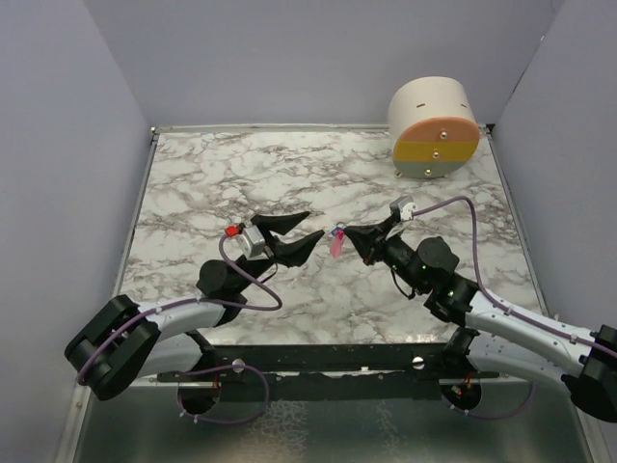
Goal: Put the keys on the keyring
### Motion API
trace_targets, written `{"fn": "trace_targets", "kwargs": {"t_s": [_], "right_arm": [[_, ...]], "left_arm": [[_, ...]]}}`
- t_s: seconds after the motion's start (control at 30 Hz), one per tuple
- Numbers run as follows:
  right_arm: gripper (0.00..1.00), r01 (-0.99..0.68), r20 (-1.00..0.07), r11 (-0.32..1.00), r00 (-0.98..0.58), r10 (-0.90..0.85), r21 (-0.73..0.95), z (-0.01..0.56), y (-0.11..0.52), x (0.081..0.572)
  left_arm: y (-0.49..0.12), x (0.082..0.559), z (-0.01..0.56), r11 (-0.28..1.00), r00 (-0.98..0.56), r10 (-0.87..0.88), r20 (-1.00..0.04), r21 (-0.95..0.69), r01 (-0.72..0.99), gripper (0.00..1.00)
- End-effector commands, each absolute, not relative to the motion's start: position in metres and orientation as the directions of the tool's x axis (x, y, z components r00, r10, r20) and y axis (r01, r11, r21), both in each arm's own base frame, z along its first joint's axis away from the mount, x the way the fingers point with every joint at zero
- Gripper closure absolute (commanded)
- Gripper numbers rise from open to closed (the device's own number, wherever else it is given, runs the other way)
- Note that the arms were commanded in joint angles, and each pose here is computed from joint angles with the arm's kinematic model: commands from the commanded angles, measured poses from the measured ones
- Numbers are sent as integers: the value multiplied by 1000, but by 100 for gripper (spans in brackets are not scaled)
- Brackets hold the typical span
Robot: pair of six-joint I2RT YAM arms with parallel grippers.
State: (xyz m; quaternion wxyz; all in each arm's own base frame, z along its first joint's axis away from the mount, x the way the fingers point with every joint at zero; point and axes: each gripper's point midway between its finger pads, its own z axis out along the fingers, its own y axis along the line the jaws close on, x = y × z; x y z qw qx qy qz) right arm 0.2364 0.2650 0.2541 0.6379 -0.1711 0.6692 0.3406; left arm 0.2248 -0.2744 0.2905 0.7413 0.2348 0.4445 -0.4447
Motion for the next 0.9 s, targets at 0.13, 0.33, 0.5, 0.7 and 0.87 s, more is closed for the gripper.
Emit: {"fn": "trace_targets", "kwargs": {"t_s": [0.13,0.33,0.5,0.7,0.87], "right_arm": [[99,-628,-962,729,-151,226,270,271,260,239],[99,-630,-960,724,-174,221,281,279,264,238],[99,-623,-959,729,-199,204,284,279,269,242],[99,-624,-955,726,-232,183,291,272,278,245],[99,-624,-948,718,-262,180,309,265,282,245]], "left_arm": [[-275,230,260,534,226,-327,-918,18,845,37],[-291,230,232,512,212,-259,-942,52,857,25],[-303,227,228,514,246,-235,-940,95,853,14],[-306,231,232,580,306,-221,-926,127,805,1],[-298,239,237,650,351,-239,-905,119,750,1]]}}
